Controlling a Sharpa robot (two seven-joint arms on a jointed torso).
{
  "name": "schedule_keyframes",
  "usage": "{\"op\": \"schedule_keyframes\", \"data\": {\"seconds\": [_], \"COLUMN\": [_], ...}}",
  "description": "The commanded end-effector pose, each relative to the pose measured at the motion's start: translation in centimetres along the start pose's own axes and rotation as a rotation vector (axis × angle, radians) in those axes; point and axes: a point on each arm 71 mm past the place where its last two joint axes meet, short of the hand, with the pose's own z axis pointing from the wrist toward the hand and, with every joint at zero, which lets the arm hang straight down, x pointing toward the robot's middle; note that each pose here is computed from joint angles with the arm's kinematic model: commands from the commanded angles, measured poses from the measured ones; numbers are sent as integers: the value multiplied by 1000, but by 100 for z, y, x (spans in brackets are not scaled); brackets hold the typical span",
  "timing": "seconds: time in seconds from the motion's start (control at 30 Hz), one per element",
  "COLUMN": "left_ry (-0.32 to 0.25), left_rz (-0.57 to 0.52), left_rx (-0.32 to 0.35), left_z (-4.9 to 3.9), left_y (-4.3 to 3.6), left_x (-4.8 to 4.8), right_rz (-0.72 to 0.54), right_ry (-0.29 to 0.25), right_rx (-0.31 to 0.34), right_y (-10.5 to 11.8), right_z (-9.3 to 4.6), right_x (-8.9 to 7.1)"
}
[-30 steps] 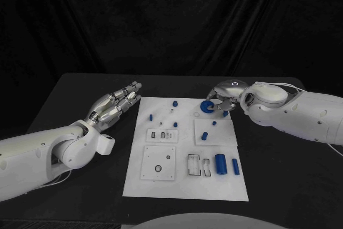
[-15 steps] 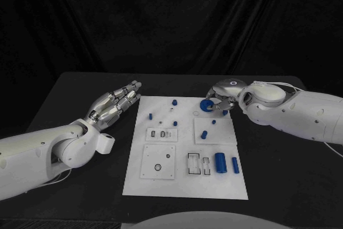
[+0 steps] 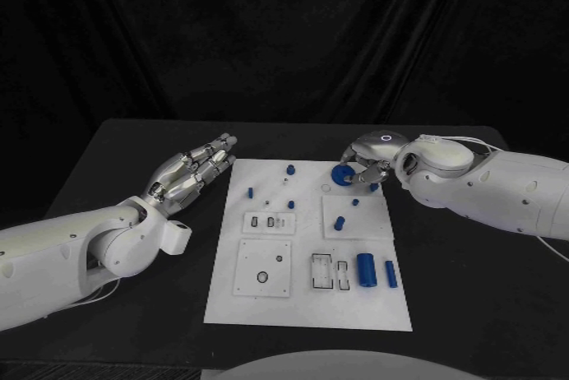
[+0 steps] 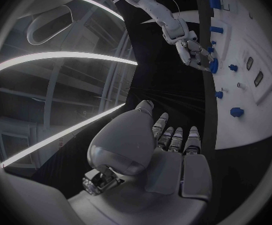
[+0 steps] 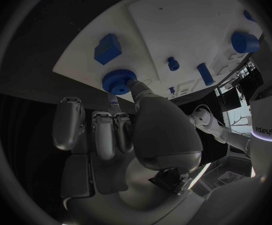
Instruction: Assemble the parts on the task board
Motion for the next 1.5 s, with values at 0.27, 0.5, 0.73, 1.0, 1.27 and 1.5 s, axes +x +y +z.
{"op": "schedule_keyframes", "data": {"seconds": [0.27, 0.5, 0.73, 1.0, 1.27, 1.5], "left_ry": [6, 8, 11, 16, 22, 24], "left_rz": [-13, -15, -16, -19, -22, -24], "left_rx": [170, 166, 165, 164, 164, 165], "left_z": [-21, -16, -2, 19, 41, 49], "left_y": [-133, -129, -122, -113, -105, -103], "left_x": [-3, 1, 10, 27, 49, 57], "right_rz": [13, 112, 140, 139, 128, 113], "right_ry": [-29, -62, -62, -44, -17, 3], "right_rx": [-52, -82, -139, -177, -191, -184], "right_y": [110, 258, 469, 653, 788, 858], "right_z": [-37, 3, 95, 254, 428, 535], "right_x": [-11, -242, -339, -370, -378, -347]}}
